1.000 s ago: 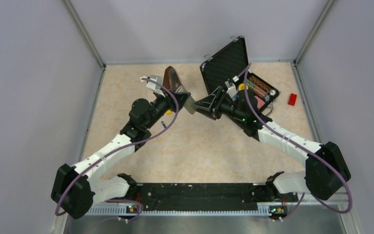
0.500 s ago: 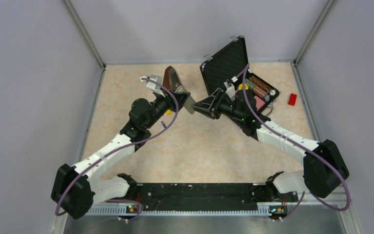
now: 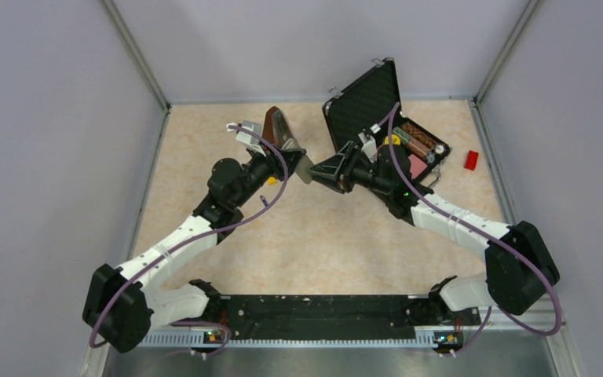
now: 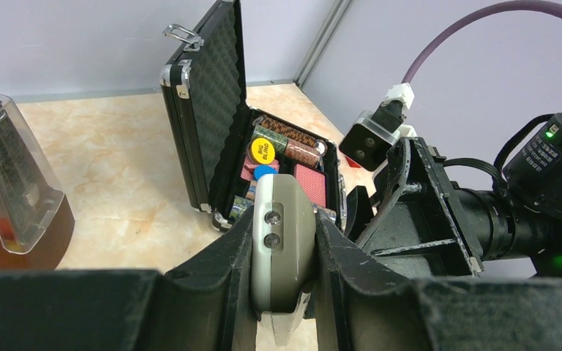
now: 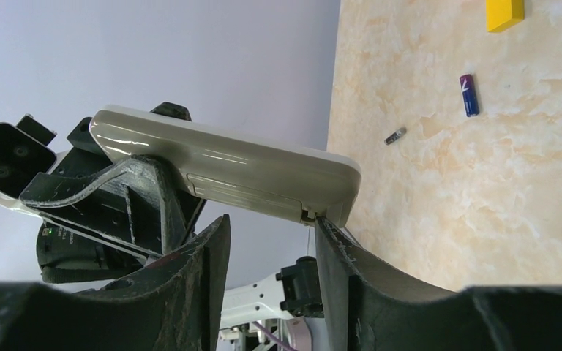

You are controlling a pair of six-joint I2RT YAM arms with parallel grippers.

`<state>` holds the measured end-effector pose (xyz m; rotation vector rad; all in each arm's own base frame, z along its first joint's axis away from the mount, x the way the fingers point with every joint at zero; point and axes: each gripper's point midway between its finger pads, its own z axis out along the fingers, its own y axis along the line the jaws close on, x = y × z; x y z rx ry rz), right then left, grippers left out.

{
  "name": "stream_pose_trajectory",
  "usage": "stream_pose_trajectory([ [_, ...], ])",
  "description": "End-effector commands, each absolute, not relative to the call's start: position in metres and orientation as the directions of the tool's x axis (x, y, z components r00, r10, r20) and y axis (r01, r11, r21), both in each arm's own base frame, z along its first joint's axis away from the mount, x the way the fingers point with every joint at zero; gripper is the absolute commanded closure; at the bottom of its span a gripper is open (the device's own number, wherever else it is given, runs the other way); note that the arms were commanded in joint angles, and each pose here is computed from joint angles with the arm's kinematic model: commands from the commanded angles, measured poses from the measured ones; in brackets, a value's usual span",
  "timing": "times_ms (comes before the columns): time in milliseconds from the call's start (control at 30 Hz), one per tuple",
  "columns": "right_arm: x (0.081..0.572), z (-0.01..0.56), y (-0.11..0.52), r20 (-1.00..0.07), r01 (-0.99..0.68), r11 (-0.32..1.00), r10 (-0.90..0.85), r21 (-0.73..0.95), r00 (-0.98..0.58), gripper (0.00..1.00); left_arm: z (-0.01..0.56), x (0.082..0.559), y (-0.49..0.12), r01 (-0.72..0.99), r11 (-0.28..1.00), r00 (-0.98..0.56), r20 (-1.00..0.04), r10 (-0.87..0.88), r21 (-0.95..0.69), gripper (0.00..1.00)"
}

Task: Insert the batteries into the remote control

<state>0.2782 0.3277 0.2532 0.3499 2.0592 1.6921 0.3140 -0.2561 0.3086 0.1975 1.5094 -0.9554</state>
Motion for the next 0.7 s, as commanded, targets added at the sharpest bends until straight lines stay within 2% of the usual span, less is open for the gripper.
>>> stream_pose_trajectory([
  [0, 0.289, 0.274, 0.336, -0.206, -0.136, 0.177, 0.481, 0.975, -0.852, 0.55, 0.345, 0.296, -0.270, 0.740, 0.525, -0.176, -0.875, -0.452, -0.420, 1.00],
  [233, 0.289, 0.270, 0.336, -0.201, -0.126, 0.185, 0.479, 0.975, -0.855, 0.61, 0.348, 0.287, -0.276, 0.777, 0.481, -0.184, -0.878, -0.442, -0.405, 1.00],
  [667, 0.285, 0.267, 0.338, -0.201, -0.141, 0.162, 0.462, 0.977, -0.864, 0.59, 0.360, 0.280, -0.282, 0.790, 0.412, -0.235, -0.845, -0.480, -0.454, 1.00],
])
